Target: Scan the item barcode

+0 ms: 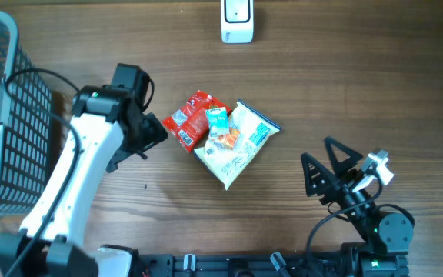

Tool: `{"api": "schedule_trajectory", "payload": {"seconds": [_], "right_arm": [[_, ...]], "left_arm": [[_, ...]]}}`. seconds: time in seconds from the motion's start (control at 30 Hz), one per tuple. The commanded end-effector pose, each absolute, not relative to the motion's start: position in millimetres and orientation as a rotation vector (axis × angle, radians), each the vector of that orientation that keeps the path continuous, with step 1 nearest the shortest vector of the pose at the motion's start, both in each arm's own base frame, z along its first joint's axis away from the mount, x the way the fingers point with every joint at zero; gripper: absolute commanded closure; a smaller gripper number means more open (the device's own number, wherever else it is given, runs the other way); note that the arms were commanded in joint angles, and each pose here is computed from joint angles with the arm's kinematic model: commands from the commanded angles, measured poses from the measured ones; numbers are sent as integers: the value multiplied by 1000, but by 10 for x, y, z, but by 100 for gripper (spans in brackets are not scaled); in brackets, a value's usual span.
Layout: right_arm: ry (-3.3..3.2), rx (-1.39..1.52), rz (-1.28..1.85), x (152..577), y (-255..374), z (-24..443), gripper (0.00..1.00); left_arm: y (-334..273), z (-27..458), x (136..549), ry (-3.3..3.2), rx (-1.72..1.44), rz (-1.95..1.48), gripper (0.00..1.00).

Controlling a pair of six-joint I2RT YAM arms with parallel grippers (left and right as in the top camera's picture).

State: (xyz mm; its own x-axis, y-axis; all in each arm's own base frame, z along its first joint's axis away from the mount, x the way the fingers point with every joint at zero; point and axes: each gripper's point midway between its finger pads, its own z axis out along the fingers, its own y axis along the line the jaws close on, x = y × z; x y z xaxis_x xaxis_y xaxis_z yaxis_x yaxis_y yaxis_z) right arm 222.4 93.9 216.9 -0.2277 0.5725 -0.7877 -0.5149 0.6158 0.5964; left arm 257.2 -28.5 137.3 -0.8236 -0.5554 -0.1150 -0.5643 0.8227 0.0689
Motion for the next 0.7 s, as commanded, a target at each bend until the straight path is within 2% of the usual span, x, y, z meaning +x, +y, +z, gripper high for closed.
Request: {"api": "schedule_trajectory", "payload": {"seconds": [0.0,0.1,0.17,0.27,0.4,0.5,0.6,0.67], "right_arm": [[1425,80,1287,2034,1086,2455,0],[1222,-128,1216,1768,1120,3029,1],[1258,-196,1129,1765,1154,3233,0],[1474,-336,942,1951,1232,3460,0],[1754,-450,898,2277,1309,3633,1],[2020,-541,893,2543,1423,3522,1],[2269,-594,899,2736,1645,3184,0],[2392,-563,1010,2923,1959,2873,0]], "left_arm": [[-269,1243,2587,2940,-922,214,0],[-275,1241,2626,2927,-919,203,0],[-286,1241,2677,2910,-916,186,0],[-290,1242,2696,2903,-916,179,0],[-293,1242,2705,2900,-916,176,0],[-212,1244,2796,2858,-966,147,0],[32,1235,2862,2804,-1166,26,0],[248,1232,2854,2754,-1326,-53,0]]}}
